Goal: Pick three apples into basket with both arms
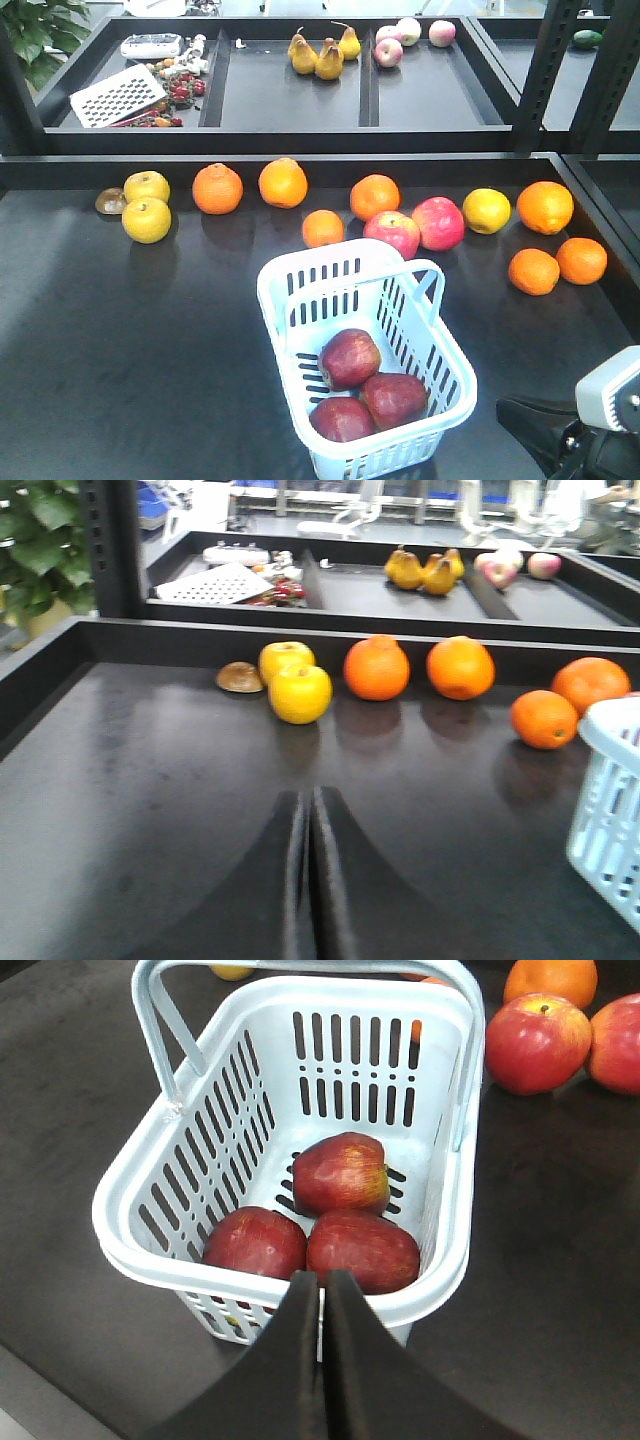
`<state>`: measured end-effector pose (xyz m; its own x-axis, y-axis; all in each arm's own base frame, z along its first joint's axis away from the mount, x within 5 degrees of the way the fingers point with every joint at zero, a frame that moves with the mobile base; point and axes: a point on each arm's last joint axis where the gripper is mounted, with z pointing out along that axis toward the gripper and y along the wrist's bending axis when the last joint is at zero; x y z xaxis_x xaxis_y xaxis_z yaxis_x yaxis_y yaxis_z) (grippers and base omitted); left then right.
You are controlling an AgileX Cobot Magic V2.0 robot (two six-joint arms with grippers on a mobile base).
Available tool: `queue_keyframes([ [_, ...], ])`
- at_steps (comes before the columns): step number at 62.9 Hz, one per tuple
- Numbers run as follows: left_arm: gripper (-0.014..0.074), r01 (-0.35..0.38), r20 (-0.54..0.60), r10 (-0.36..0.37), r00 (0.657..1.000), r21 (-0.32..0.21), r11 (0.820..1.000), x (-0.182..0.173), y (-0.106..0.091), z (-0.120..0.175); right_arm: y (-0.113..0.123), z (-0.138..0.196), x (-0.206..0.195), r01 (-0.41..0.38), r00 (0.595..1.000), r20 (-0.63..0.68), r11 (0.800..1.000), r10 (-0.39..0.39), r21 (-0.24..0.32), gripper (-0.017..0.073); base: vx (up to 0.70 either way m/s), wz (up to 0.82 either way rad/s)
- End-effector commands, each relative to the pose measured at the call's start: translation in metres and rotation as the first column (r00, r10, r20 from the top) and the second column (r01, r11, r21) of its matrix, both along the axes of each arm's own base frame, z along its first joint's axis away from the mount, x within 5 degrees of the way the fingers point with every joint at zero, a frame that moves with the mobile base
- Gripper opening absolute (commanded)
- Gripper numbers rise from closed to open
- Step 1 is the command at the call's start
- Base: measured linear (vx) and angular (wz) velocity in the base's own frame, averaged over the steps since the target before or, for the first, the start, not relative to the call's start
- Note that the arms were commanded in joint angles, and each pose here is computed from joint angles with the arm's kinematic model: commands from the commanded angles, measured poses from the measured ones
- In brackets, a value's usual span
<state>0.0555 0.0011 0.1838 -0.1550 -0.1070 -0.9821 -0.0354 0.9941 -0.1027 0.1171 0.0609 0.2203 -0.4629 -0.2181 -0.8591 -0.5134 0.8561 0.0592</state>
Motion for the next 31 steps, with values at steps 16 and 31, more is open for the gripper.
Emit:
queue_keyframes([
  [16, -0.0006, -0.009, 0.133, 0.008, 0.991, 0.01, 1.0, 0.0001, 0.0006, 0.0102, -0.0009, 0.0104, 0.0047, 0.03, 0.998, 0.047, 0.999, -0.031, 0.018, -0.0004, 0.0, 0.0],
  [31, -0.0006, -0.007, 0.132, 0.006, 0.991, 0.009, 1.0, 0.0, 0.0004, 0.0103, -0.0009, 0.0104, 0.0047, 0.03, 0.998, 0.047, 0.999, -0.031, 0.018, -0.0004, 0.0, 0.0],
])
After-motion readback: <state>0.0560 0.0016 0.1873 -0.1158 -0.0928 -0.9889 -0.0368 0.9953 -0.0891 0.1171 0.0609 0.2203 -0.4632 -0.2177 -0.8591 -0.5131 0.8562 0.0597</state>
